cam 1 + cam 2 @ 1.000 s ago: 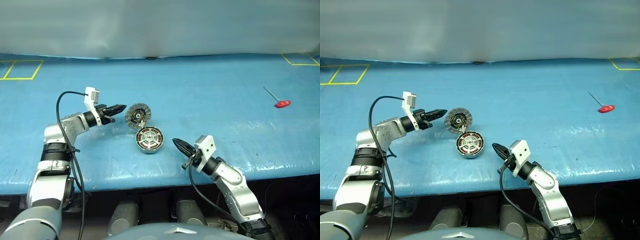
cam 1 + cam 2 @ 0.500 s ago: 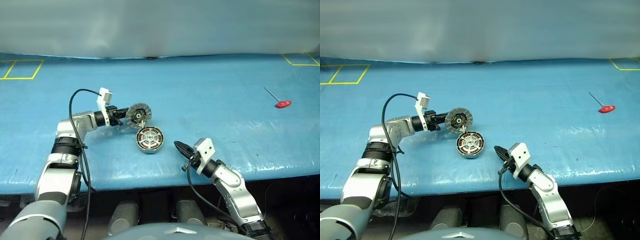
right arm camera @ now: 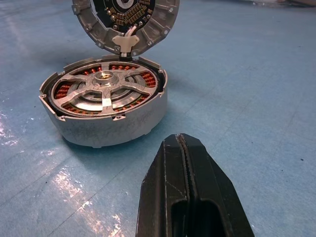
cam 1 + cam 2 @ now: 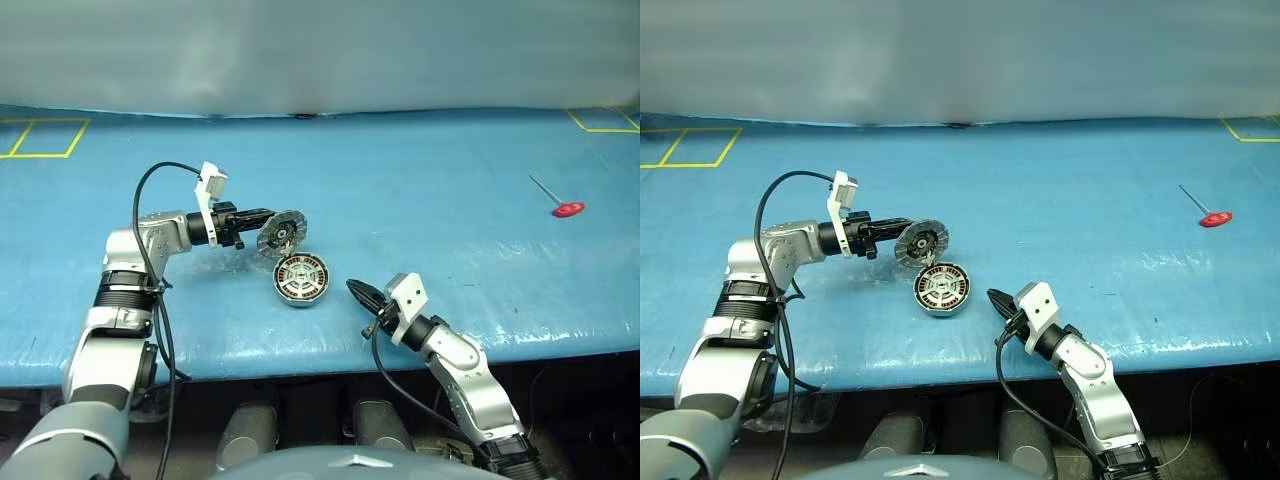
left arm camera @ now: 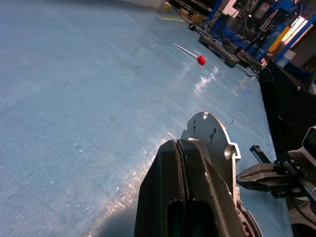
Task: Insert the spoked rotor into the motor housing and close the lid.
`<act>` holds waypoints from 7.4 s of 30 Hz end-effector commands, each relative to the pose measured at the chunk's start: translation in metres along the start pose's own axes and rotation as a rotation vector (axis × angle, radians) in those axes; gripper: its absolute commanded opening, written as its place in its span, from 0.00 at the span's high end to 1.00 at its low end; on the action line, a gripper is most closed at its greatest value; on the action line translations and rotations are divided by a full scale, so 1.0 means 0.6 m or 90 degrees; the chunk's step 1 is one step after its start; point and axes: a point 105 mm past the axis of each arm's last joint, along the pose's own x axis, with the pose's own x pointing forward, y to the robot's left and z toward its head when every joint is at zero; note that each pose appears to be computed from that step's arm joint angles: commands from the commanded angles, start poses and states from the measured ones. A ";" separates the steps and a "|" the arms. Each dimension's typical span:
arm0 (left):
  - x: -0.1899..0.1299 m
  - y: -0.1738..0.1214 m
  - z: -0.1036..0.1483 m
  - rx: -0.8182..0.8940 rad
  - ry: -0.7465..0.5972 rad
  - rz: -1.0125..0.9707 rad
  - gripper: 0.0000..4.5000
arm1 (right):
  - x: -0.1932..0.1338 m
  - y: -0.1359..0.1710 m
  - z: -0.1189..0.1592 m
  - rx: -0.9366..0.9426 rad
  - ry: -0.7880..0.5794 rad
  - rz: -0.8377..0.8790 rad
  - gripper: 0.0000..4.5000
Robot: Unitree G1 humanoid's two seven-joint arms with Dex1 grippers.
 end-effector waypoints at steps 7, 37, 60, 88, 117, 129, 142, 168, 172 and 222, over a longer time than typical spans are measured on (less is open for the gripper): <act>0.029 -0.040 -0.009 0.033 0.054 -0.086 1.00 | 0.003 -0.003 0.012 -0.011 -0.014 -0.005 1.00; 0.060 -0.067 -0.066 0.036 0.162 -0.146 1.00 | 0.002 -0.002 0.004 0.000 -0.004 -0.022 1.00; 0.064 -0.079 -0.104 0.032 0.158 -0.143 1.00 | 0.004 -0.003 0.012 0.020 -0.019 -0.033 1.00; -0.065 -0.163 -0.141 0.221 -0.175 0.315 0.50 | 0.106 0.005 0.165 -0.007 -0.047 0.050 0.22; -0.048 -0.175 -0.226 0.256 -0.081 0.313 0.50 | 0.140 0.044 0.085 -0.036 0.136 0.184 0.04; -0.048 -0.173 -0.229 0.251 -0.086 0.308 0.50 | 0.133 0.073 0.101 -0.065 0.114 0.202 0.32; -0.045 -0.174 -0.228 0.246 -0.088 0.304 0.50 | 0.137 0.103 0.076 -0.051 0.141 0.195 0.32; -0.063 -0.166 -0.239 0.243 -0.131 0.366 0.50 | 0.141 0.100 0.093 -0.109 0.157 0.311 0.32; -0.065 -0.166 -0.246 0.238 -0.132 0.371 0.50 | 0.143 0.099 0.095 -0.116 0.161 0.319 0.32; -0.055 -0.159 -0.272 0.202 -0.121 0.340 0.50 | 0.149 0.070 0.098 -0.162 0.121 0.408 0.32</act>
